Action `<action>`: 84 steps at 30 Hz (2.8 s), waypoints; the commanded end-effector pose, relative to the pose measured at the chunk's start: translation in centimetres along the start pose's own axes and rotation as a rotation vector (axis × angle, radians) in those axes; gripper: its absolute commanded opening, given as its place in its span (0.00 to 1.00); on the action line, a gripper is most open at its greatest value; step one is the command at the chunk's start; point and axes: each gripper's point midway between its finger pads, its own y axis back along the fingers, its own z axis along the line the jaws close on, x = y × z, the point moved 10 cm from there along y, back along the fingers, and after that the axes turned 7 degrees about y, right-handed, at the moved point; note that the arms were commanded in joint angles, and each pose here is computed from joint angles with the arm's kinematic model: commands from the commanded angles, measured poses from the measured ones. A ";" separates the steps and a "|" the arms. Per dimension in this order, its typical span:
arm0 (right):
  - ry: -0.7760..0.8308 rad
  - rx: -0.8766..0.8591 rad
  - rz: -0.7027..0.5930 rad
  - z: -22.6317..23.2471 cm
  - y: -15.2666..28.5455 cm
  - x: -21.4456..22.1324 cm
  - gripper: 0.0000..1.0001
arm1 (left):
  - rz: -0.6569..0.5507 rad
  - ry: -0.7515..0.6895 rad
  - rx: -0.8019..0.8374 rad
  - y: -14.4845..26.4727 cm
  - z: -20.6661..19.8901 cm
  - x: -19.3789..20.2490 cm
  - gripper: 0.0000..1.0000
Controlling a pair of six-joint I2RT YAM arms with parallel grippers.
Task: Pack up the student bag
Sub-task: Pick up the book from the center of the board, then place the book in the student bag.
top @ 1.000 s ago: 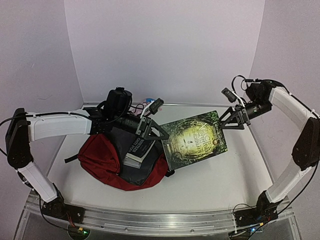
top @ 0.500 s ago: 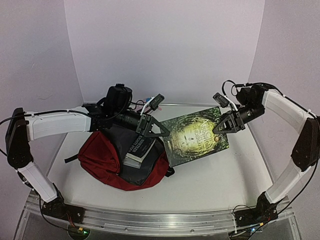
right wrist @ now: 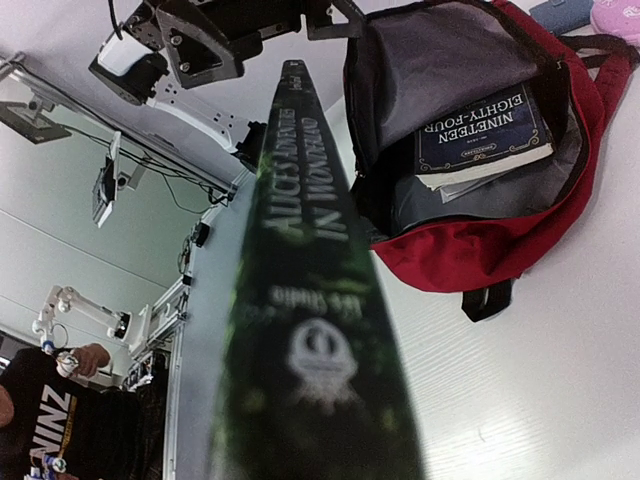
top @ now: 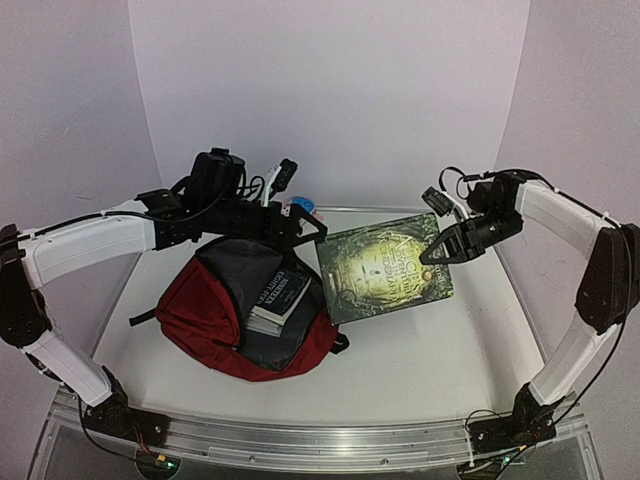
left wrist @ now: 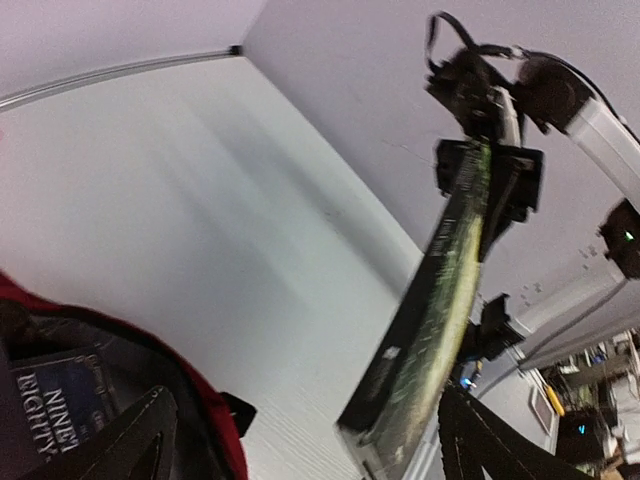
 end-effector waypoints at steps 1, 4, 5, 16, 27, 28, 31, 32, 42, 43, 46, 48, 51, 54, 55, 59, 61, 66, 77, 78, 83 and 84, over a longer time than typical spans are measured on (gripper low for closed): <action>-0.386 -0.124 -0.164 1.0 2.4 0.0 0.00 | -0.131 0.107 -0.287 2.8 1.5 -1.7 0.92; -0.446 -0.110 -0.227 0.1 3.8 0.4 0.00 | -0.135 0.136 -0.357 3.1 2.1 -1.5 0.93; -0.457 -0.105 -0.240 0.1 4.2 0.5 0.00 | -0.140 0.141 -0.385 3.2 2.2 -1.5 0.94; -0.528 -0.054 -0.298 1.8 6.4 -0.6 0.00 | -0.143 0.153 -0.568 4.1 3.8 -1.8 0.96; -0.559 0.254 -0.439 -0.5 6.4 -1.2 0.00 | -0.142 0.211 -0.639 5.4 5.4 -2.8 0.96; -0.542 0.262 -0.438 -0.8 6.0 -1.2 0.00 | -0.140 0.236 -0.650 5.9 6.0 -2.8 0.96; -0.521 0.252 -0.451 -1.8 4.3 -1.2 0.00 | -0.152 0.290 -0.677 7.5 7.7 -2.9 0.97; -0.501 0.254 -0.454 -2.0 3.7 -1.3 0.00 | -0.150 0.306 -0.691 7.9 8.3 -2.9 0.97; -0.465 0.201 -0.498 -4.5 -3.8 -3.2 0.00 | -0.149 0.469 -0.831 10.6 13.1 -2.0 1.00; -0.477 0.195 -0.496 -4.9 -4.4 -3.3 0.00 | -0.147 0.479 -0.820 10.4 13.6 -2.0 1.00; -0.511 0.172 -0.492 -6.0 -6.3 -3.7 0.00 | -0.105 0.504 -0.784 9.4 14.7 -1.7 1.00; -0.534 0.151 -0.499 -6.7 -7.6 -3.9 0.00 | -0.088 0.521 -0.786 8.8 15.3 -1.5 1.00; -0.572 0.129 -0.497 -7.8 -9.5 -3.7 0.00 | -0.077 0.532 -0.756 7.9 16.0 -1.3 1.00; -0.604 0.120 -0.494 -8.8 -10.7 -3.3 0.00 | -0.050 0.549 -0.740 7.0 16.8 -1.0 0.94; -0.614 0.122 -0.492 -9.0 -11.1 -3.0 0.00 | -0.046 0.556 -0.730 6.7 17.0 -0.9 0.90; -0.634 0.124 -0.477 -9.6 -12.3 -2.4 0.00 | -0.027 0.593 -0.681 5.7 17.5 -0.8 0.57; -0.644 0.129 -0.471 -9.9 -12.7 -2.1 0.00 | -0.039 0.595 -0.653 5.8 17.0 -1.1 0.38; -0.687 0.117 -0.453 -10.9 -14.0 -1.1 0.00 | -0.131 0.545 -0.519 7.8 13.4 -3.0 0.06; -0.754 0.068 -0.441 -11.4 -17.1 -0.4 0.00 | -0.216 0.358 -0.352 10.1 7.1 -5.2 0.00; -0.755 0.059 -0.436 -11.6 -17.5 -0.6 0.00 | -0.206 0.342 -0.346 9.7 6.8 -5.2 0.00; -0.778 0.005 -0.409 -11.9 -20.6 -0.9 0.00 | -0.189 0.292 -0.314 8.6 6.0 -5.4 0.00; -0.776 -0.003 -0.408 -12.0 -21.1 -1.1 0.00 | -0.185 0.286 -0.309 8.4 5.9 -5.4 0.00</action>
